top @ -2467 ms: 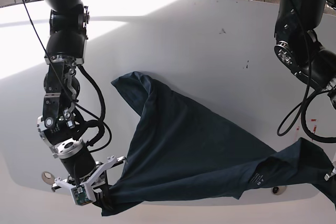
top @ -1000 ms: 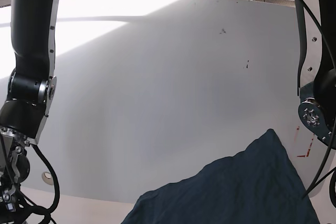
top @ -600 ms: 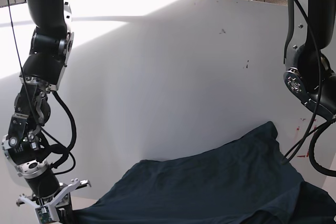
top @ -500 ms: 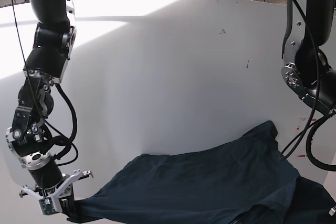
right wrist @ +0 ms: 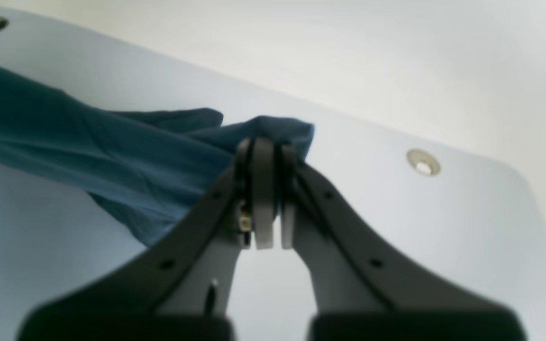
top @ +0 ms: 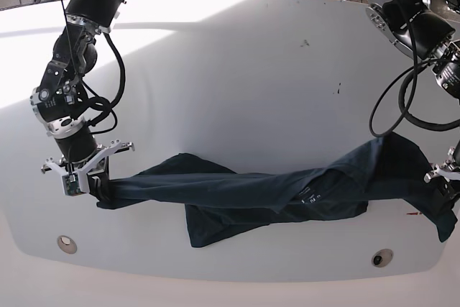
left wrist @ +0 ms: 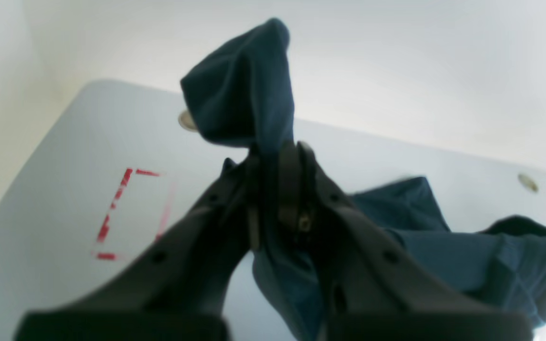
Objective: Fold the T-shirt properly
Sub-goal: 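Swing the held shirt down and lay it across the table, then drag the shirt with both grippers to spread it flat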
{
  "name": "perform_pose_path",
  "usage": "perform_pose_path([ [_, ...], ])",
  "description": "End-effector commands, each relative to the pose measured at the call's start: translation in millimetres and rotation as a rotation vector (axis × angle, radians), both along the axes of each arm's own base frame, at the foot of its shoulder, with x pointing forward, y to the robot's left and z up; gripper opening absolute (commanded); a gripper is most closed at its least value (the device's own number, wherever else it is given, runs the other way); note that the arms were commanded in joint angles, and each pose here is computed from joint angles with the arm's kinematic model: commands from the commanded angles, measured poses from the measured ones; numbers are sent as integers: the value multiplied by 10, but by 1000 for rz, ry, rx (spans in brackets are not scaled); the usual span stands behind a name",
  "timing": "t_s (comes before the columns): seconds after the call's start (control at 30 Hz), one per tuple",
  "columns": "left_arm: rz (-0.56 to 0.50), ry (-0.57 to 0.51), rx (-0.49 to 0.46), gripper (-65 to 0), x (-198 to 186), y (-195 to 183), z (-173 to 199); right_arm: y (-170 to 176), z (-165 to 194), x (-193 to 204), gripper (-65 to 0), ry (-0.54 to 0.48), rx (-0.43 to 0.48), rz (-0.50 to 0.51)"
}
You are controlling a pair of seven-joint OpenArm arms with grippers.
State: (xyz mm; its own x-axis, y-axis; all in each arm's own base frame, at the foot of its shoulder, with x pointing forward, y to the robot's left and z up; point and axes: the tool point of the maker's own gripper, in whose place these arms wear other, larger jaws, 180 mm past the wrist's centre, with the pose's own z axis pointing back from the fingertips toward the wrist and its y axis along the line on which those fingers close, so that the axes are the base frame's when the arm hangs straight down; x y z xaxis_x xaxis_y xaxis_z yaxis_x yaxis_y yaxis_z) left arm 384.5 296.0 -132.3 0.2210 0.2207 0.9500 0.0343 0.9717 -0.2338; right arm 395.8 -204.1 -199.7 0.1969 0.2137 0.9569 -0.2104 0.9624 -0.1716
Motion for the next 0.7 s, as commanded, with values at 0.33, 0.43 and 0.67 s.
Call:
perform_pose_path([
  [0.33,-70,203,-99,-650,-716,-103,-896,74,-581,-568,-650,116,103,-61],
  [0.43,-82,286,-114,-650,-918,-145,-1155,68,-734,-722,-650,155,133,-91],
  [0.67,-89,474,-120,-650,-1340,-159,-1600,66,-955,-928,-650,222,153,-124],
])
